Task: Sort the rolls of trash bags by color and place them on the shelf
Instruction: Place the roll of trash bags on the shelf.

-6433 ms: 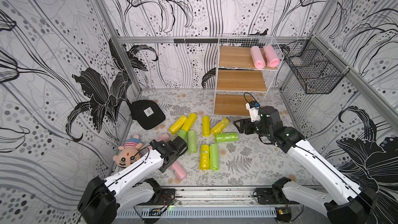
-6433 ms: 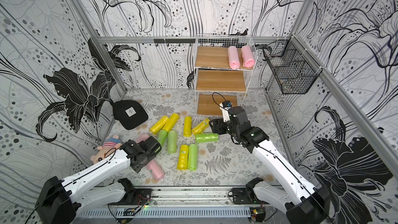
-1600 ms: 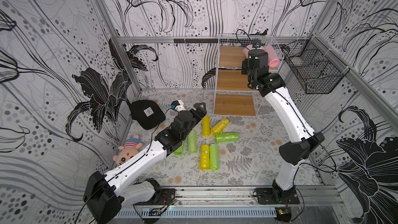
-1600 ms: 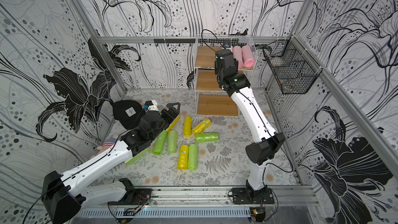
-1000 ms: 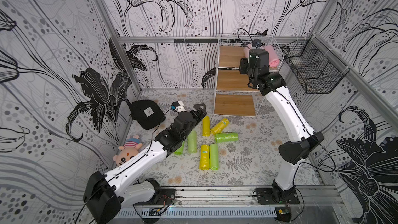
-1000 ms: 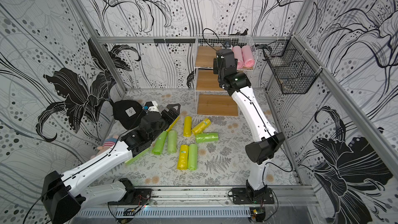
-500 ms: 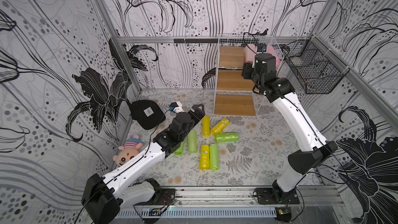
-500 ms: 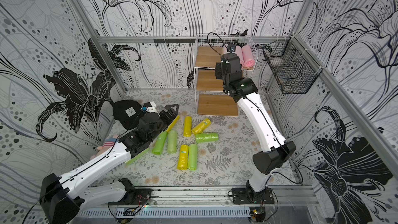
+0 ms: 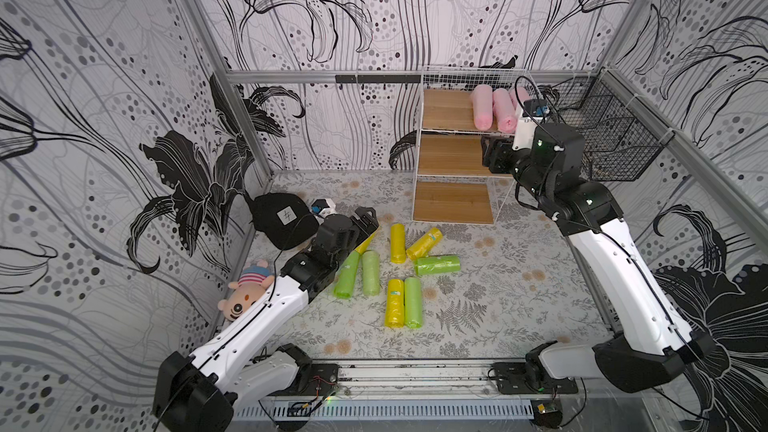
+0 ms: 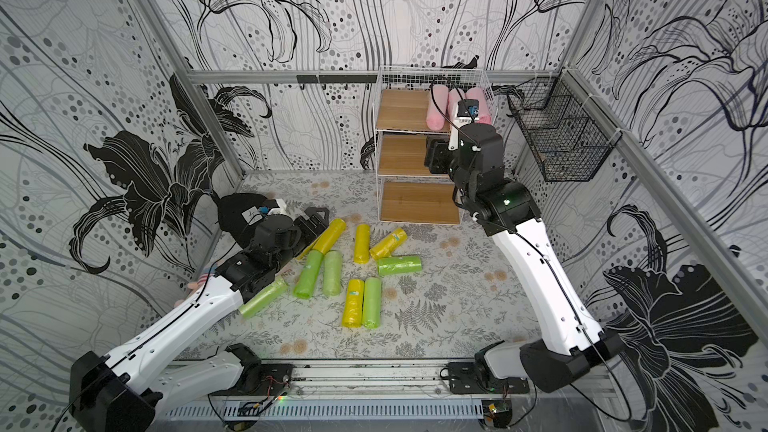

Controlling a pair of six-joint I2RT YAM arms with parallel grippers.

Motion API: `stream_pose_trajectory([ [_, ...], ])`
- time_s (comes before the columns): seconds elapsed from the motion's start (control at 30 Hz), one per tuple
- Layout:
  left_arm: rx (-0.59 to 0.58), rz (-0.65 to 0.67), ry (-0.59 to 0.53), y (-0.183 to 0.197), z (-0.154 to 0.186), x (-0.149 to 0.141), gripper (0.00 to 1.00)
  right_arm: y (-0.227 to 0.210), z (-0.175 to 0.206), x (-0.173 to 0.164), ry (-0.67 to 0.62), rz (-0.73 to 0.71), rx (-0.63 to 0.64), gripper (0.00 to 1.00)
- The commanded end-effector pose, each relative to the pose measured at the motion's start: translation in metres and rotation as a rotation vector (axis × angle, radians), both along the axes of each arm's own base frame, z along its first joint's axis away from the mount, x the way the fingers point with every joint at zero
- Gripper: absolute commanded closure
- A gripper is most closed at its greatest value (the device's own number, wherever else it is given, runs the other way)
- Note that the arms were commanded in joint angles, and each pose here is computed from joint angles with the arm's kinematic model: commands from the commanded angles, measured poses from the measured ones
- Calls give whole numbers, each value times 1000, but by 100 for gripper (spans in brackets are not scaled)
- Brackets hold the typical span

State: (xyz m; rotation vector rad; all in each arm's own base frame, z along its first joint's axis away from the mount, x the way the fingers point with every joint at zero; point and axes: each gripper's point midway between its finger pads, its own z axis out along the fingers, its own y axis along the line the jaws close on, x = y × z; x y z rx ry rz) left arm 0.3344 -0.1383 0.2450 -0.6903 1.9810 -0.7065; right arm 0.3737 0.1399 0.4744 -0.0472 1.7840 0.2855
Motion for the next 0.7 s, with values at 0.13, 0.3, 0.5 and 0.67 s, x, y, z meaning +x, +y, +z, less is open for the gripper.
stream_pose_trajectory([
  [0.13, 132, -60, 123, 29, -36, -6, 2, 79, -80, -47, 157, 353, -48, 30],
  [0.3, 138, -58, 266, 41, -67, -14, 3, 116, -137, -68, 274, 497, -62, 30],
  [0.5, 164, 99, 406, 85, -102, -35, 6, 123, -198, -78, 406, 535, -60, 31],
  [0.67, 234, 164, 512, 113, -123, -39, 7, 126, -234, -81, 460, 542, -39, 31],
])
